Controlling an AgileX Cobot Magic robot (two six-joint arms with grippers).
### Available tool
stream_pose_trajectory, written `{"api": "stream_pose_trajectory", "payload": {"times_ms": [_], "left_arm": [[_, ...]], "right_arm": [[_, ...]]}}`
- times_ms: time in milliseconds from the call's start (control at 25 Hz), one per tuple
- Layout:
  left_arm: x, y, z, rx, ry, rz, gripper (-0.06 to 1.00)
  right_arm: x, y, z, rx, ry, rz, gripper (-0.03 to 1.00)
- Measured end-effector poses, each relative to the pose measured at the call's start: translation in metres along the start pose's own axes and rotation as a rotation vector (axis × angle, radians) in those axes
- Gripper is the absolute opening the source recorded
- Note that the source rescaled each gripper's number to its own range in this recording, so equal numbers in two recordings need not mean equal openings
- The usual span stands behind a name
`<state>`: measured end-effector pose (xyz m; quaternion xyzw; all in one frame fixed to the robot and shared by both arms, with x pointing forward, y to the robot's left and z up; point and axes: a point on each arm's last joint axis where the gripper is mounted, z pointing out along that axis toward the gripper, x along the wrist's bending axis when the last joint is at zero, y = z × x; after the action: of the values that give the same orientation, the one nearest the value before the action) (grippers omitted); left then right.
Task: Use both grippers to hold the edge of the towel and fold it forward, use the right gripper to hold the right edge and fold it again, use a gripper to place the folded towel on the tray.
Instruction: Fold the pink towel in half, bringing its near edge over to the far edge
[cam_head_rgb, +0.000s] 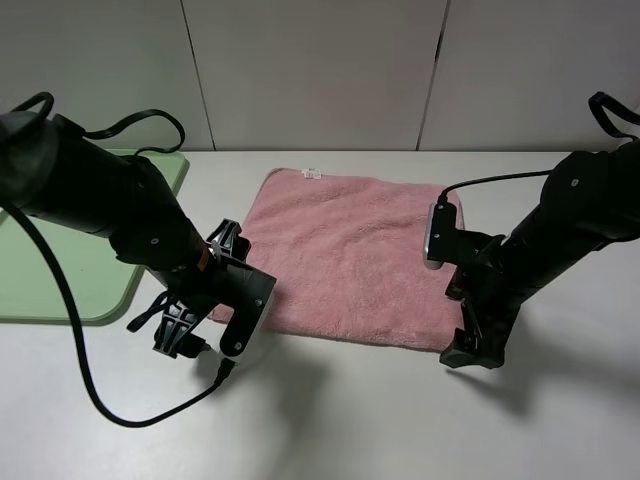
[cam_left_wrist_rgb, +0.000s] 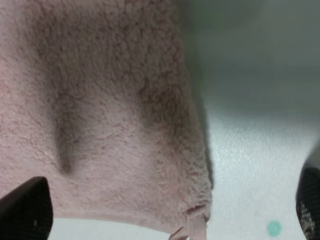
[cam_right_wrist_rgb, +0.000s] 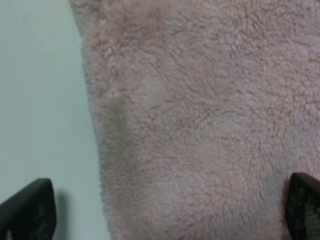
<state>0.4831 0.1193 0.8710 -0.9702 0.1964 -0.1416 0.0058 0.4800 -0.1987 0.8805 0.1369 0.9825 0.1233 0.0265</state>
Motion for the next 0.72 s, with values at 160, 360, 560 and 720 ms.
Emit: {"api": "stream_pose_trajectory", "payload": {"times_ms": [160, 360, 560, 720], "left_arm": [[0.0, 0.0, 0.0, 0.0, 0.0, 0.0, 0.98], [0.0, 0.0, 0.0, -0.003, 0.003, 0.0, 0.98], [0.0, 0.0, 0.001, -0.003, 0.002, 0.0, 0.97], [0.0, 0.0, 0.001, -0.003, 0.002, 0.0, 0.95]], "right_arm": [[-0.001, -0.001, 0.005, 0.008, 0.004, 0.009, 1.0], [-0.001, -0.004, 0.017, 0.028, 0.028, 0.026, 1.0], [-0.002, -0.004, 0.019, 0.03, 0.03, 0.027, 1.0], [-0.002, -0.004, 0.019, 0.03, 0.03, 0.027, 1.0]]}}
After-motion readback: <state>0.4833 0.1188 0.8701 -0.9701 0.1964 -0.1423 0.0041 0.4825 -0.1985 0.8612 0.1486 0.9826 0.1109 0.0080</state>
